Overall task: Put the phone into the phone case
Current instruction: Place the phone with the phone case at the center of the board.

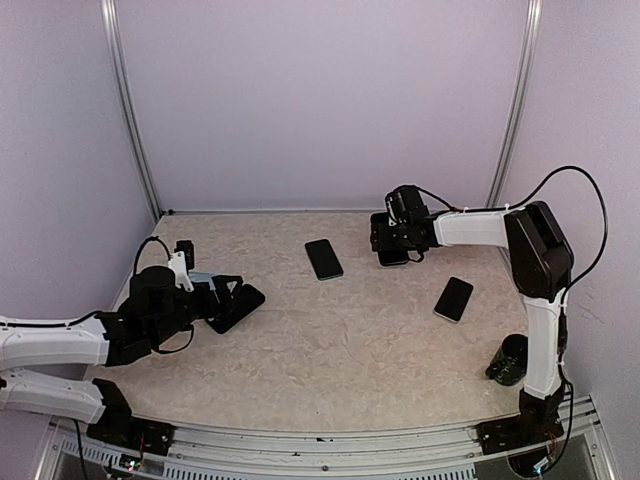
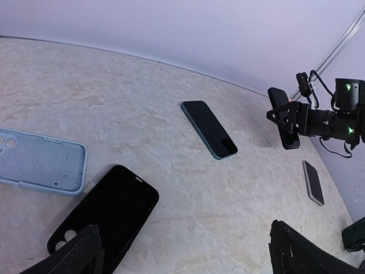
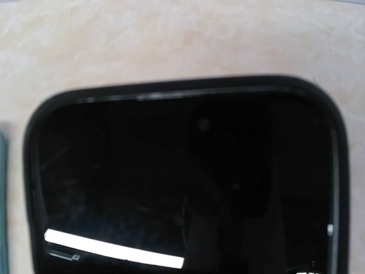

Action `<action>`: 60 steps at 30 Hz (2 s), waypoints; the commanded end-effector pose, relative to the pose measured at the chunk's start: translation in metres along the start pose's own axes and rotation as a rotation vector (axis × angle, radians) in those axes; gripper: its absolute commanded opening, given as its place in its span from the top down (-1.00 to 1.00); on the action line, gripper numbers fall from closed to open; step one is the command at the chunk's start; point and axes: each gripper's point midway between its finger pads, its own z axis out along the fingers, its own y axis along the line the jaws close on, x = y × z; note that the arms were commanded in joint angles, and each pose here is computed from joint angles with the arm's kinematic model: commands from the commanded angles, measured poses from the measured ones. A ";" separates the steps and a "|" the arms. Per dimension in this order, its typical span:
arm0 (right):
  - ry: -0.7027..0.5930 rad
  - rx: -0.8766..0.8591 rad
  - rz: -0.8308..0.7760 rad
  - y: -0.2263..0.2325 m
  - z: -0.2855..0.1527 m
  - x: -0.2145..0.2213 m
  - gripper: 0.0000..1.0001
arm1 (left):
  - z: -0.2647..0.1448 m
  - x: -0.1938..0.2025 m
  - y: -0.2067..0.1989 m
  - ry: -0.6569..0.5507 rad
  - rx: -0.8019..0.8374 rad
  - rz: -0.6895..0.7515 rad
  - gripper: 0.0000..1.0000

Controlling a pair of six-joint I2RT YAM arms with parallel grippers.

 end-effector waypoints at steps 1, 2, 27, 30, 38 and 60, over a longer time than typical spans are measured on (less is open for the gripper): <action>-0.052 0.016 0.055 0.000 0.014 -0.018 -0.46 | -0.001 -0.008 -0.008 -0.015 0.034 -0.033 -0.98; -0.048 0.020 0.060 0.000 0.018 -0.016 -0.45 | 0.000 -0.007 -0.009 -0.010 0.034 -0.036 -0.98; 0.040 0.048 0.086 -0.038 0.078 0.014 -0.69 | 0.004 0.004 -0.018 0.021 0.042 -0.063 -0.98; 0.051 0.046 0.084 -0.038 0.080 0.019 -0.76 | 0.006 0.005 -0.019 0.024 0.044 -0.066 -0.98; 0.063 0.060 0.088 -0.042 0.080 0.026 -0.83 | 0.007 0.009 -0.020 0.035 0.041 -0.059 -0.98; -0.007 0.125 0.000 -0.064 0.002 0.010 -0.96 | 0.008 0.011 -0.018 0.032 0.033 -0.043 -0.98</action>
